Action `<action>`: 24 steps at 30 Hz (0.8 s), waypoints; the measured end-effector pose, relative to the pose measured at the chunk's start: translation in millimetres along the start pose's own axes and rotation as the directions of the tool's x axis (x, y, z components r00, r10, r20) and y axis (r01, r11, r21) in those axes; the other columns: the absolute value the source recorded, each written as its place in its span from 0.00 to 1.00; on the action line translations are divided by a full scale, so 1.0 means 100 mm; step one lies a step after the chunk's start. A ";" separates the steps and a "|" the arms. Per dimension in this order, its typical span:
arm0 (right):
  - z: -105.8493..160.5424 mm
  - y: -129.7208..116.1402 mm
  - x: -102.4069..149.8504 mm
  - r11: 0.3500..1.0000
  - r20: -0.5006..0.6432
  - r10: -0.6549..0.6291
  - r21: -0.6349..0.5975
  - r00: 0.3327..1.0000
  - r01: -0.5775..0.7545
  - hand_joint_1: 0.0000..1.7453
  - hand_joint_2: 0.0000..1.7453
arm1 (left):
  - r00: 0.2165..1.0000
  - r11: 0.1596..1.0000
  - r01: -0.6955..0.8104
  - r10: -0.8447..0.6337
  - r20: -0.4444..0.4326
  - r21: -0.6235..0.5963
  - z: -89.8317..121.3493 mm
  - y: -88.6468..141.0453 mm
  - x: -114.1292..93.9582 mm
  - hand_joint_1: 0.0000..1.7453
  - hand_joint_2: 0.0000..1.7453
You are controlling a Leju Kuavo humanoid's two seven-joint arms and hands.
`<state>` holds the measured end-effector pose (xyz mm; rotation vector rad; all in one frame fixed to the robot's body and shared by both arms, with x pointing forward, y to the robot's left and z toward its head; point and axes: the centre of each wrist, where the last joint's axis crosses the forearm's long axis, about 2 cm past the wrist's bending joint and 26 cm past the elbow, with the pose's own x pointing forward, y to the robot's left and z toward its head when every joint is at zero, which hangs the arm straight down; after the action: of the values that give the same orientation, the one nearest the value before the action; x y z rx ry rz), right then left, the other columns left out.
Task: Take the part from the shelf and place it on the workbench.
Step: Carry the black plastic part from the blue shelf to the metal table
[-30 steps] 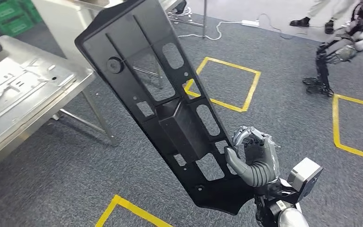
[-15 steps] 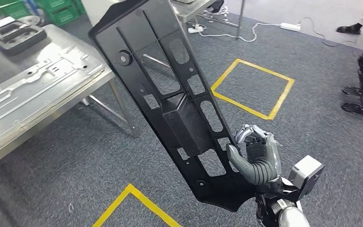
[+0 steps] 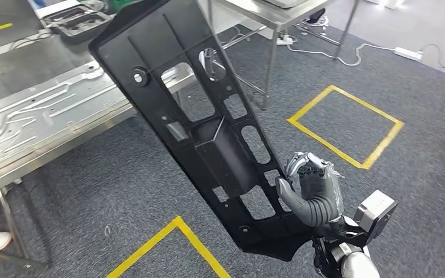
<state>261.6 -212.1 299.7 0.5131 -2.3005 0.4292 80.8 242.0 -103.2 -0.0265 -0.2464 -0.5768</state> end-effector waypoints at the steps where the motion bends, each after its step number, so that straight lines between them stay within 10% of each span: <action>1: 0.00 0.00 0.00 1.000 0.000 -0.001 0.001 1.000 0.001 1.00 1.00 | 1.000 1.000 -0.001 0.001 0.000 -0.001 0.00 -0.01 0.00 0.00 1.00; 24: -0.01 -0.01 -0.01 1.000 0.000 -0.019 -0.001 1.000 0.019 1.00 1.00 | 1.000 1.000 0.008 -0.008 -0.025 0.001 0.00 0.02 -0.01 0.00 1.00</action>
<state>263.5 -212.5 299.7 0.5343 -2.2938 0.4183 81.0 244.2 -103.4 -0.0167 -0.2226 -0.5849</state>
